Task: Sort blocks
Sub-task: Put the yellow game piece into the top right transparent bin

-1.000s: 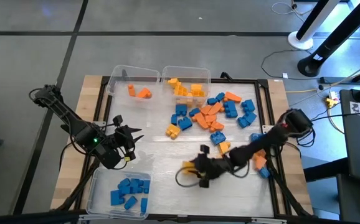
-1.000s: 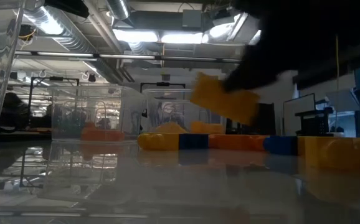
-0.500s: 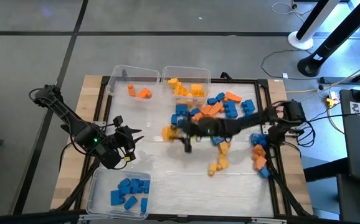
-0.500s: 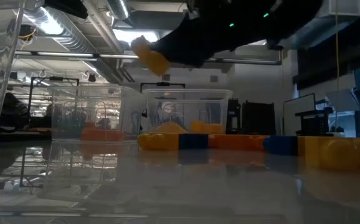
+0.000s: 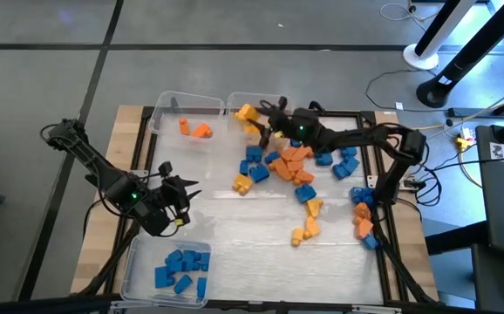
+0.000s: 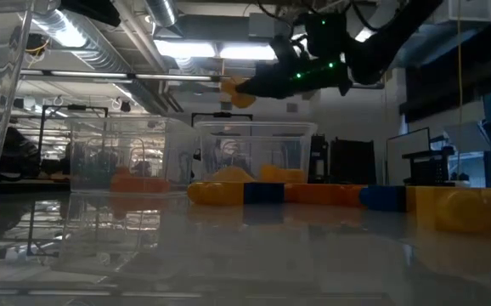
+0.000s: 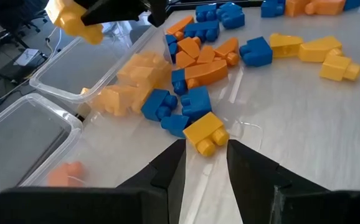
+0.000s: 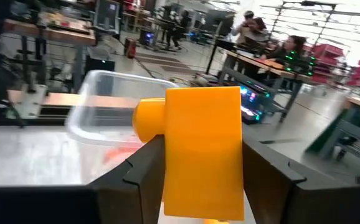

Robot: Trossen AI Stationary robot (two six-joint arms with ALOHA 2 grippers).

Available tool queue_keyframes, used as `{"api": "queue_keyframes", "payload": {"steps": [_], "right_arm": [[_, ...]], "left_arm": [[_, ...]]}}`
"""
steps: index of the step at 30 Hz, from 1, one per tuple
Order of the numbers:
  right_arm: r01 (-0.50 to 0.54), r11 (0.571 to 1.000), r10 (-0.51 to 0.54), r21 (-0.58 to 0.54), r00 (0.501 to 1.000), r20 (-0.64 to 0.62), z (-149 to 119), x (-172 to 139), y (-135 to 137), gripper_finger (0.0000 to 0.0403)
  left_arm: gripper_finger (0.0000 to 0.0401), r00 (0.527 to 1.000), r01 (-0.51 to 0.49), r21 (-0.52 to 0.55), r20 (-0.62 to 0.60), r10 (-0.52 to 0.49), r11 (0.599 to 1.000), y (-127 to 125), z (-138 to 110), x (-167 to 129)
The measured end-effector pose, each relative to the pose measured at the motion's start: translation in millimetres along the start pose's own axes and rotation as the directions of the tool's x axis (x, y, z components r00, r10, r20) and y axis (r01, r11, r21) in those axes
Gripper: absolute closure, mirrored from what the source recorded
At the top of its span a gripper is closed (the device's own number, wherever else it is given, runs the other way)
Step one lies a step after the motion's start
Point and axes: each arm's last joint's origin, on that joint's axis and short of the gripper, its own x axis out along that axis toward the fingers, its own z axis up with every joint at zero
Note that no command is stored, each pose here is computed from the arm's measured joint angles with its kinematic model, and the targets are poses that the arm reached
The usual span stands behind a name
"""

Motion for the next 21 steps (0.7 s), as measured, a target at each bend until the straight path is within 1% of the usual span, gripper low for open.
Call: {"api": "queue_keyframes", "payload": {"steps": [5, 7, 10, 13, 16, 21], "right_arm": [[0.047, 0.999, -0.047, -0.019, 0.999, -0.015, -5, 0, -19, 0.0217], [0.060, 0.998, -0.061, -0.020, 0.998, -0.021, -7, 0, -24, 0.0203], [0.074, 0.997, -0.075, -0.021, 0.996, -0.043, -10, -1, -31, 0.0170], [0.077, 0.997, -0.078, -0.012, 0.995, -0.061, -13, -1, -33, 0.0139], [0.080, 0.997, -0.080, -0.012, 0.994, -0.076, -14, -1, -32, 0.0116], [0.063, 0.998, -0.063, -0.014, 0.996, -0.067, -12, -1, -31, 0.0105]], "left_arm": [[0.0294, 0.999, -0.037, -0.001, -0.009, 0.037, 0.999, 5, 2, 7], [0.0294, 0.998, -0.055, 0.005, -0.013, 0.055, 0.998, 7, 4, 10], [0.0294, 0.996, -0.081, 0.003, -0.020, 0.081, 0.997, 11, 5, 14], [0.0294, 0.994, -0.102, 0.000, -0.026, 0.102, 0.995, 14, 6, 18], [0.0294, 0.993, -0.114, -0.008, -0.030, 0.114, 0.993, 16, 7, 20], [0.0294, 0.991, -0.131, -0.016, -0.035, 0.130, 0.991, 18, 8, 23]]}}
